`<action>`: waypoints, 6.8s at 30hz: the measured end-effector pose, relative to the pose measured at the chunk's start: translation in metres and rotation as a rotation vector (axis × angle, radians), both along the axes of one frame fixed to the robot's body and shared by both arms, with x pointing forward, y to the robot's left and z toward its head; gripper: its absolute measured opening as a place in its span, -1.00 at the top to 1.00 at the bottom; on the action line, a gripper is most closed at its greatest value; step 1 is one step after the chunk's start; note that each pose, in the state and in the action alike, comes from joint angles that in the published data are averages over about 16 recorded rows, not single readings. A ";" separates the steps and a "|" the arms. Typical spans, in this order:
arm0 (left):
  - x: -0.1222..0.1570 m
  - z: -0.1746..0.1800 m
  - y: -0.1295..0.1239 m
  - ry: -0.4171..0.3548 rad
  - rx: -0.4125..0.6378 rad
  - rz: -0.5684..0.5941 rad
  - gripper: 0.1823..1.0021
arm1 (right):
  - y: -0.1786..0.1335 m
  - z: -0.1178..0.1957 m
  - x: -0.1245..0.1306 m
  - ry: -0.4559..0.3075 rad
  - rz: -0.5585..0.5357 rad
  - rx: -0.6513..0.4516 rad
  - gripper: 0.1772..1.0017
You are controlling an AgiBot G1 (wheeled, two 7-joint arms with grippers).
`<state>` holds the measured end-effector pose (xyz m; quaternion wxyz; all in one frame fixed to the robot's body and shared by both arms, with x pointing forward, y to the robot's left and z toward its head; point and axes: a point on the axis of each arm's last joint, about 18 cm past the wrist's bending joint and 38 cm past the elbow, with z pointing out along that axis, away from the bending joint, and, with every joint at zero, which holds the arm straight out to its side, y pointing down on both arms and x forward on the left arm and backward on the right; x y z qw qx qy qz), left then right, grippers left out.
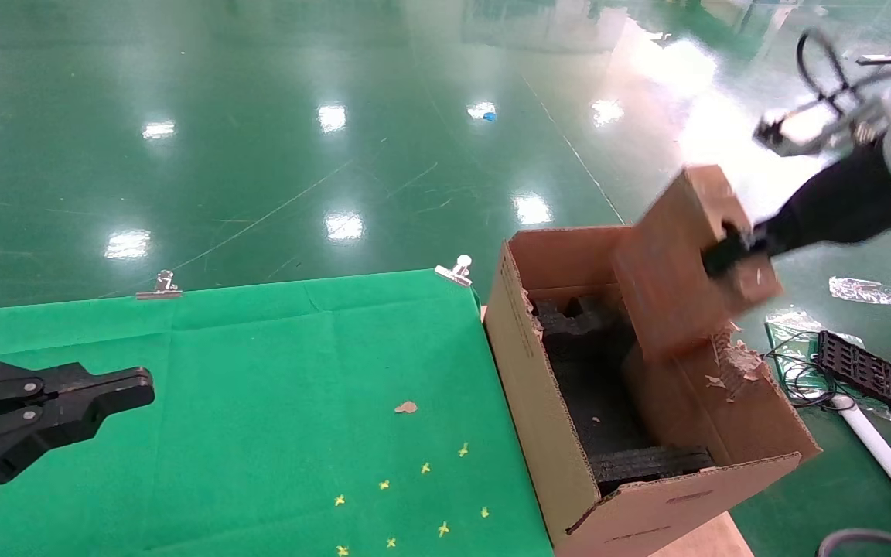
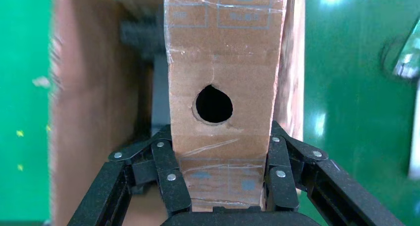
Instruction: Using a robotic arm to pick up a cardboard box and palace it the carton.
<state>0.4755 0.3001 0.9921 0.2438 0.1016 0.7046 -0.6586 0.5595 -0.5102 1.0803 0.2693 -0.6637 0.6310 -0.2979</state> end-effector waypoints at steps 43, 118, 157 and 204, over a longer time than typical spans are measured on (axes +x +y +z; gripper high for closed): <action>0.000 0.000 0.000 0.000 0.000 0.000 -0.68 | -0.017 -0.176 0.083 0.150 -0.162 -0.026 0.71; 0.000 0.000 0.000 0.000 0.000 0.000 -1.00 | 0.002 -0.176 0.105 -0.033 0.052 0.003 -0.99; 0.000 0.000 0.000 0.000 0.000 0.000 -1.00 | 0.115 -0.079 0.074 -0.567 0.744 0.189 -1.00; 0.000 0.000 0.000 0.000 -0.001 0.001 -1.00 | 0.209 -0.089 -0.091 -0.906 1.478 0.136 -1.00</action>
